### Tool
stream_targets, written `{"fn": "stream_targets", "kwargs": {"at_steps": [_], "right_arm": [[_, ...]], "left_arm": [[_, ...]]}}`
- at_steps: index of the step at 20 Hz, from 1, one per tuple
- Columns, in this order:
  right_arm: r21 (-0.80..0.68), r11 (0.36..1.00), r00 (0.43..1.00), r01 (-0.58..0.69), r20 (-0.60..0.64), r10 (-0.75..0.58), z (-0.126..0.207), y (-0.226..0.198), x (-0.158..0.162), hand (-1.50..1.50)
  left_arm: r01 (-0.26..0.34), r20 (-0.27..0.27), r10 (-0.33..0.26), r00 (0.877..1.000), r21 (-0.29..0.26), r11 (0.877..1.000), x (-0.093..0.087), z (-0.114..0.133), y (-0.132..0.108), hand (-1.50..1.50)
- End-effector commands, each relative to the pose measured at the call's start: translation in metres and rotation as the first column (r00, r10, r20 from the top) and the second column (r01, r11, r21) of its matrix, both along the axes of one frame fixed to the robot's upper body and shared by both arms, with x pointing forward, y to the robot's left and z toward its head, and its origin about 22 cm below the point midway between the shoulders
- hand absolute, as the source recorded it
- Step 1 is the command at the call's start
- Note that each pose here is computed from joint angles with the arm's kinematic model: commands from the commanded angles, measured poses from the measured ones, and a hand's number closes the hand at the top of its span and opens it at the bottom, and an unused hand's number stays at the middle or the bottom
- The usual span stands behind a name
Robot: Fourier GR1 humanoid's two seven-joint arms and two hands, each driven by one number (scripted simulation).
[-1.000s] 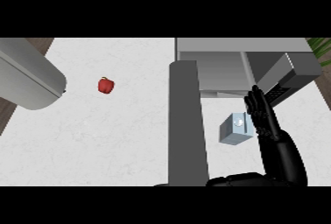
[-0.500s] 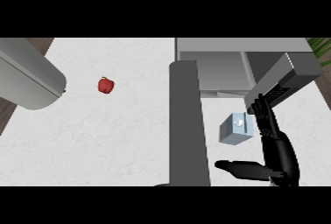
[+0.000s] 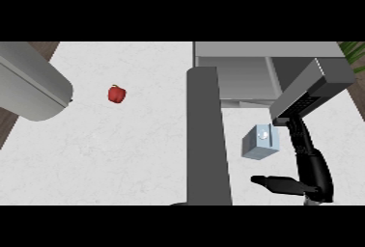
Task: Pick up the milk, place it into the microwave and close the microwave
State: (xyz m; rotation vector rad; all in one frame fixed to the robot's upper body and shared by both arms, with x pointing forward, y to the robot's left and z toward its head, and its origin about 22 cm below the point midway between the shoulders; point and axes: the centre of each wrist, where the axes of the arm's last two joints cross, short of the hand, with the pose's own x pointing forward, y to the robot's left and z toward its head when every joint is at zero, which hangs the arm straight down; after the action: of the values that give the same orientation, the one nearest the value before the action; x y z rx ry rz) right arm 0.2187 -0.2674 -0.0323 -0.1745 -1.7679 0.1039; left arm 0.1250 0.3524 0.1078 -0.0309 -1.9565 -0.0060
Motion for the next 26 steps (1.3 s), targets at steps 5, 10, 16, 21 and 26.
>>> {"fn": "stream_targets", "kwargs": {"at_steps": [5, 10, 16, 21, 26], "right_arm": [[0.004, 1.000, 1.000, -0.028, -0.006, 0.028, -0.046, -0.020, -0.003, -1.50], [-0.034, 0.999, 1.000, -0.027, -0.001, 0.027, -0.048, -0.009, 0.019, -1.50], [-0.049, 0.999, 1.000, -0.004, -0.013, 0.004, -0.085, -0.020, 0.029, -1.50], [-0.060, 0.998, 1.000, -0.011, -0.011, 0.011, -0.100, -0.013, 0.045, -1.50], [-0.009, 0.995, 0.995, -0.094, 0.014, 0.094, -0.107, -0.012, 0.046, 1.50]], "left_arm": [[0.004, 0.008, -0.004, 1.000, -0.013, 1.000, -0.003, 0.001, 0.005, -1.50], [0.007, -0.001, -0.007, 1.000, -0.014, 1.000, -0.011, 0.001, 0.002, -1.50], [-0.010, -0.005, 0.010, 1.000, -0.010, 1.000, 0.003, -0.003, 0.014, -1.50], [0.002, 0.011, -0.002, 1.000, -0.006, 1.000, -0.010, 0.005, 0.009, -1.50], [0.019, 0.009, -0.019, 1.000, -0.001, 1.000, -0.026, 0.013, -0.009, -1.50]]}}
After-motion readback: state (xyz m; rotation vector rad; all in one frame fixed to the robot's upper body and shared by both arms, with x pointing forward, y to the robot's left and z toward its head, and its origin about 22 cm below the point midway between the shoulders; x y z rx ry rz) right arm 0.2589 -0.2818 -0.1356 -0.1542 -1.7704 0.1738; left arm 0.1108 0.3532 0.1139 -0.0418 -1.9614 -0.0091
